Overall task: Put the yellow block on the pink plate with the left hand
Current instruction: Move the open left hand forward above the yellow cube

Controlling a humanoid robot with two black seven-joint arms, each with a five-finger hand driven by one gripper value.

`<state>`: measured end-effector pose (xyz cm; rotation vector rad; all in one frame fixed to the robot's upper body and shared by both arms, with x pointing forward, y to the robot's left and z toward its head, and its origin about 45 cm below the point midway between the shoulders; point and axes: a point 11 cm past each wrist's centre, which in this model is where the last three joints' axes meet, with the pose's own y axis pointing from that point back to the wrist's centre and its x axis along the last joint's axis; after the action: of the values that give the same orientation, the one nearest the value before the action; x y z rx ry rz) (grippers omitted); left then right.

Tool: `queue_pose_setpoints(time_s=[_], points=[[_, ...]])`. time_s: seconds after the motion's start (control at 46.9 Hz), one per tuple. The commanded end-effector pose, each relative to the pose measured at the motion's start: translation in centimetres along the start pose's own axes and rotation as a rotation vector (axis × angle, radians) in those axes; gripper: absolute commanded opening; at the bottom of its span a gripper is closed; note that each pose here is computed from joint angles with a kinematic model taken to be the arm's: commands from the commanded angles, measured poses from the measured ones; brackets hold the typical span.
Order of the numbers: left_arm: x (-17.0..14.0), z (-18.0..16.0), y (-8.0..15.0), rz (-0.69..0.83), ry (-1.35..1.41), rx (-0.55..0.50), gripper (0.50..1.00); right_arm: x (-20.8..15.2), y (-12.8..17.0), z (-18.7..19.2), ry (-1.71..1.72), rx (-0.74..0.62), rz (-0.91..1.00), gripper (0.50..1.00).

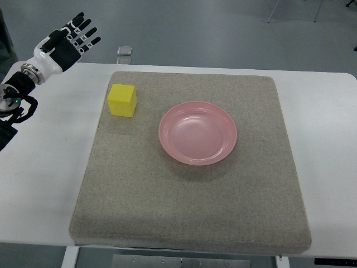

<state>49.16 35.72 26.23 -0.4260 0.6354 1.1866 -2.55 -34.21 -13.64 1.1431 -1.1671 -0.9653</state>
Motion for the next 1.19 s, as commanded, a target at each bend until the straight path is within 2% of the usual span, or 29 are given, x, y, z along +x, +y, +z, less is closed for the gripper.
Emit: queue_pose_setpoints(time_s=[0.0,0.384,0.619,0.875,1.067,1.173], points=[[-0.3,-0.1,-0.2,-0.009,0.001,0.003,0.994,0.0,0.0,0.0,0.0,0.0,0.0,0.924],[-2.2,-0.1,-1.6,-0.042,0.002,0.002,0.994,0.0,0.0,0.0,0.0,0.0,0.0,0.924],[-2.0,0.1,-1.5,-0.041,-0.03,0.016,0.994,0.0,0.0,0.0,0.0,0.0,0.0,0.924],[-3.2,0.0,-2.0,-0.076,-0.385,0.169,0.994,0.0,0.0,0.0,0.0,0.0,0.0,0.924],[-3.5,0.6,-2.0,-0.103,-0.68,0.199,0.994,0.0,0.0,0.0,-0.001,0.0,0.0,0.924],[-3.5,0.5,-1.9,-0.115,-0.827,0.262,0.994,0.0,0.0,0.0,0.0,0.0,0.0,0.924]])
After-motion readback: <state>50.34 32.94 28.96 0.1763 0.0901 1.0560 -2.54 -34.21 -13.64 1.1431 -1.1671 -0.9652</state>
